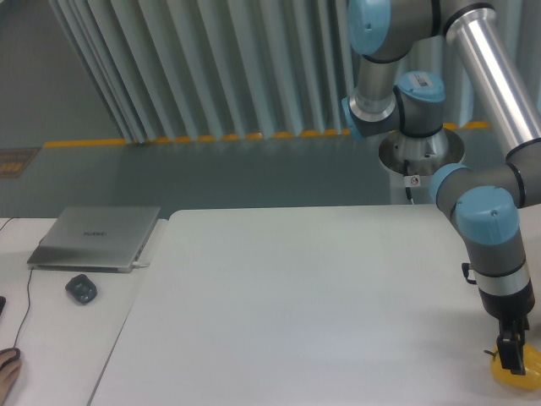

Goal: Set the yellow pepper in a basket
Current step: 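Close the gripper on the yellow bell pepper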

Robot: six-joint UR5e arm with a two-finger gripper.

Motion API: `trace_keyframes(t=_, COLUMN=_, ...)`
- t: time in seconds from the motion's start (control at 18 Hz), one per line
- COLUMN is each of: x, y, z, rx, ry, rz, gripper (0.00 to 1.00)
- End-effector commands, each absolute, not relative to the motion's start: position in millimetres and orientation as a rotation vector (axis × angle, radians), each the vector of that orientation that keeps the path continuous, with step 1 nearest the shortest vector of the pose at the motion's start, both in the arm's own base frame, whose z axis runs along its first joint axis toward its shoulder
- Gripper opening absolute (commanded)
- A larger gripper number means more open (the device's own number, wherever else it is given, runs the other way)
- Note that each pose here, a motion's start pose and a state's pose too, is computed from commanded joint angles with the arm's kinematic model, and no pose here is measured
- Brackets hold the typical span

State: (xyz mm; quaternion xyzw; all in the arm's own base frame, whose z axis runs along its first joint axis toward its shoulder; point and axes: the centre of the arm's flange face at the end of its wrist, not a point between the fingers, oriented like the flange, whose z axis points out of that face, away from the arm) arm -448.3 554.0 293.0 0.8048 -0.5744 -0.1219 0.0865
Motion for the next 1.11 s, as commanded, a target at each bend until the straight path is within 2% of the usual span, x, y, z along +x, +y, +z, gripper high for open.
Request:
trace_keyframes(t=0.72, x=-448.0, y=561.9, z=268.2, rx=2.352, ry=-1.696, rz=-0.349, gripper=0.99)
trace_keyframes(t=0.78, x=-447.0, y=562.2, z=267.5, rx=2.349, ry=-1.697, rz=-0.347, gripper=0.93)
trace_keyframes(t=0.83, x=-441.5, y=565.6, z=264.9, rx=2.350, ry=-1.695, rz=-0.342, gripper=0.80)
trace_keyframes(t=0.94, x=-440.5, y=564.6, z=265.1, rx=2.350, ry=-1.659, rz=-0.346, gripper=0.62)
trace_keyframes(t=1.11, x=-432.4, y=569.8, z=265.5, rx=2.351, ry=-1.582, rz=-0.365, gripper=0.42)
